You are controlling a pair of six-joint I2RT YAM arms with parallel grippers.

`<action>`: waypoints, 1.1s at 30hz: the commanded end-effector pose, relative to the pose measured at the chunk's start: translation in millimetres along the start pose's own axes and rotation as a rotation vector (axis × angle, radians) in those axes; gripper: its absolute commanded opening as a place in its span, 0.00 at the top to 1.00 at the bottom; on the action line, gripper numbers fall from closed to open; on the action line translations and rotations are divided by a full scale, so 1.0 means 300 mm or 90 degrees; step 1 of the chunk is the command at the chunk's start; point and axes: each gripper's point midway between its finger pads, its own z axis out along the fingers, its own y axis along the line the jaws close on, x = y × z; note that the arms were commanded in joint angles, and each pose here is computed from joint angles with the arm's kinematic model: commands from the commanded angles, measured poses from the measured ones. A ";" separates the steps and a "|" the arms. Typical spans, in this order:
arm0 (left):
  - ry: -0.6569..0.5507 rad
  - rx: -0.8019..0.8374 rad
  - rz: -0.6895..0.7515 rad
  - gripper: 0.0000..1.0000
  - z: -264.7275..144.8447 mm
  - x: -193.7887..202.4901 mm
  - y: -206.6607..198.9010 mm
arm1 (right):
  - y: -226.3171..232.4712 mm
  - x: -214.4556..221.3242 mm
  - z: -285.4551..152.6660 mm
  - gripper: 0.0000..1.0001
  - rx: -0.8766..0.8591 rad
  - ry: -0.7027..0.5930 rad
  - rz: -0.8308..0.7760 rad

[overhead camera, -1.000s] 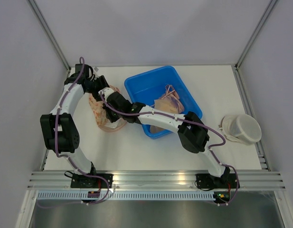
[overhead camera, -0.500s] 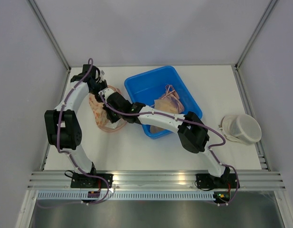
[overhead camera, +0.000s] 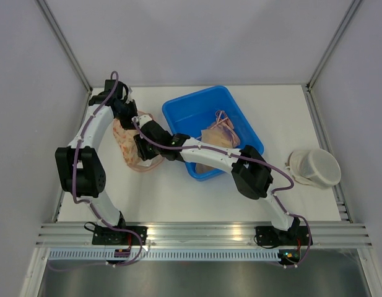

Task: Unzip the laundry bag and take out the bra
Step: Open the laundry bag at the center of the board.

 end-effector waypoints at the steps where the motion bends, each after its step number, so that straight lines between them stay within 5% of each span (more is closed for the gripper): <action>1: -0.050 -0.009 0.039 0.98 -0.089 -0.052 -0.021 | 0.009 -0.115 -0.074 0.60 -0.009 -0.050 0.042; 13: -0.053 -0.024 0.040 0.98 -0.101 -0.038 -0.003 | -0.063 -0.153 -0.176 0.54 -0.016 -0.070 0.149; 33: -0.120 -0.048 0.031 0.98 -0.212 -0.089 -0.013 | -0.237 -0.004 0.060 0.73 0.138 -0.023 0.208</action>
